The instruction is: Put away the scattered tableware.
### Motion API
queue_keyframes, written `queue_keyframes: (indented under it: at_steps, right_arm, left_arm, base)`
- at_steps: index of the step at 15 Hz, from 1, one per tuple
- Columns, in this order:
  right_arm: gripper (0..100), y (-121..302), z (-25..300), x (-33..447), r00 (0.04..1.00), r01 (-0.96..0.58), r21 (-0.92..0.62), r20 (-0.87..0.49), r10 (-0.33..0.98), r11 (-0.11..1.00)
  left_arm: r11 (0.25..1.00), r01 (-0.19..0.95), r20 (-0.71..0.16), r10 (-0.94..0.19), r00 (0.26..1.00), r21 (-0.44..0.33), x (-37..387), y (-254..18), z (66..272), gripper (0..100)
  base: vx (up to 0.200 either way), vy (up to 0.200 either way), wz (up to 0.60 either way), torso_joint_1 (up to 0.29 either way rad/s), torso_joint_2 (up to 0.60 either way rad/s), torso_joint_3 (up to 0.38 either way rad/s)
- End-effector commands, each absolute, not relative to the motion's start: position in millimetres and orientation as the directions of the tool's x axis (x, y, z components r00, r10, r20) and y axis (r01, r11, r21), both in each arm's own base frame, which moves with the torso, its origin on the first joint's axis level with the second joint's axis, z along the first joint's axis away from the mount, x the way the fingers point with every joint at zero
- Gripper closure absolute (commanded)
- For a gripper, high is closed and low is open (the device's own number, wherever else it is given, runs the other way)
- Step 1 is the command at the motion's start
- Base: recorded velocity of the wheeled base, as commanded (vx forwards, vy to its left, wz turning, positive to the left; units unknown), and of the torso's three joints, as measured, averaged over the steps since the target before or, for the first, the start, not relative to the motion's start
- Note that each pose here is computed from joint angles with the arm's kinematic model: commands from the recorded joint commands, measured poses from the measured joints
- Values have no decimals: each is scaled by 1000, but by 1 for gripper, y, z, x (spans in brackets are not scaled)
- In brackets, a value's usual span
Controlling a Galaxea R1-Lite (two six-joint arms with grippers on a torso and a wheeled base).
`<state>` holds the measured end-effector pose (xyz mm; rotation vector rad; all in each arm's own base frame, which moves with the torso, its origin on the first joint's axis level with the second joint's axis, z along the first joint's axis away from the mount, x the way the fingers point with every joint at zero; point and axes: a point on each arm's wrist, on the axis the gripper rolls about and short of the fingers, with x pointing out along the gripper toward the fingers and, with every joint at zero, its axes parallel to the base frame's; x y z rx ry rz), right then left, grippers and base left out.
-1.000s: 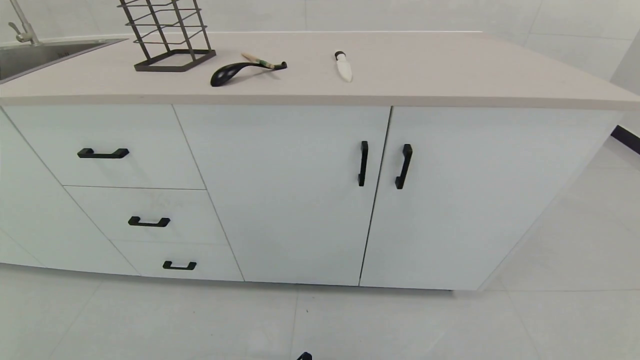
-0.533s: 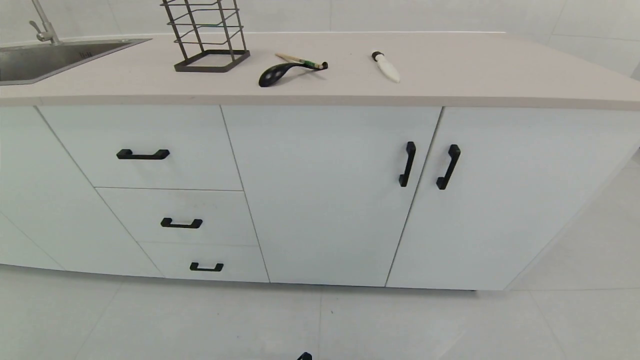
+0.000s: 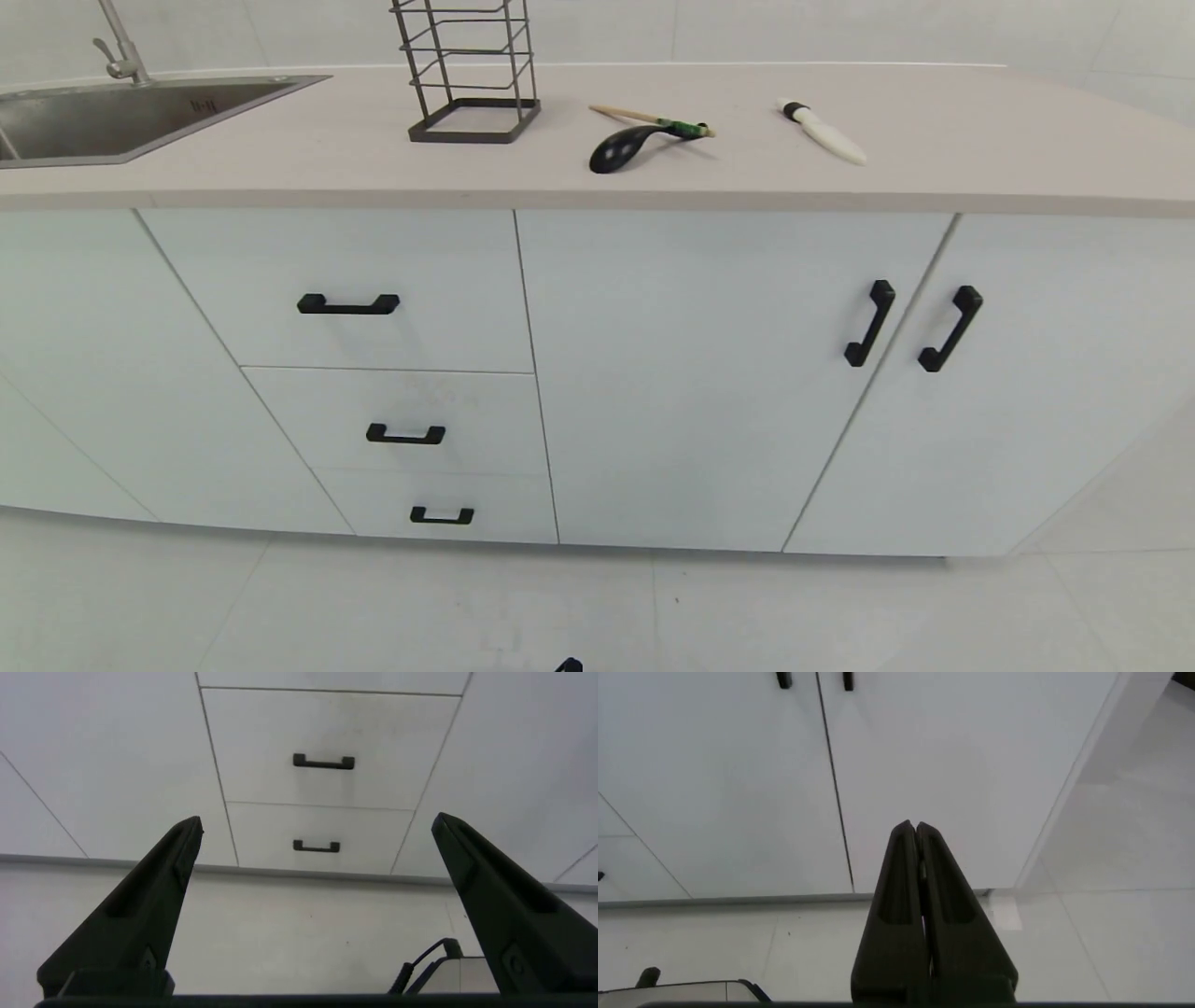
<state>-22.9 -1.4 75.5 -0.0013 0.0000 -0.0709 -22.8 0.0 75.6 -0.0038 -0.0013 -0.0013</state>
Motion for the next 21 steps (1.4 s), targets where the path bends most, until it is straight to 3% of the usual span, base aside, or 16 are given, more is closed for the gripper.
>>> queue_keyframes:
  at_steps: [1, 4, 21]
  right_arm:
    - [100, -1, 76, -23, 998, 71, -2, -2, -71, 998]
    - [100, -1, 76, -23, 998, 71, -2, -2, -71, 998]
    - [100, -1, 75, -23, 997, 72, -2, -3, -72, 997]
  left_arm:
    - [1000, 2, 2, -2, 1000, -5, -23, 0, 76, 0]
    - [1000, 2, 2, -2, 1000, -2, -23, 0, 76, 0]
    - [1000, 6, 3, -6, 1000, -6, -23, 0, 76, 0]
  base:
    - [200, 200, 0, 2, 2, -2]
    - [200, 67, 0, 4, 2, 12]
    - [0, 0, 106, 1, 0, 0]
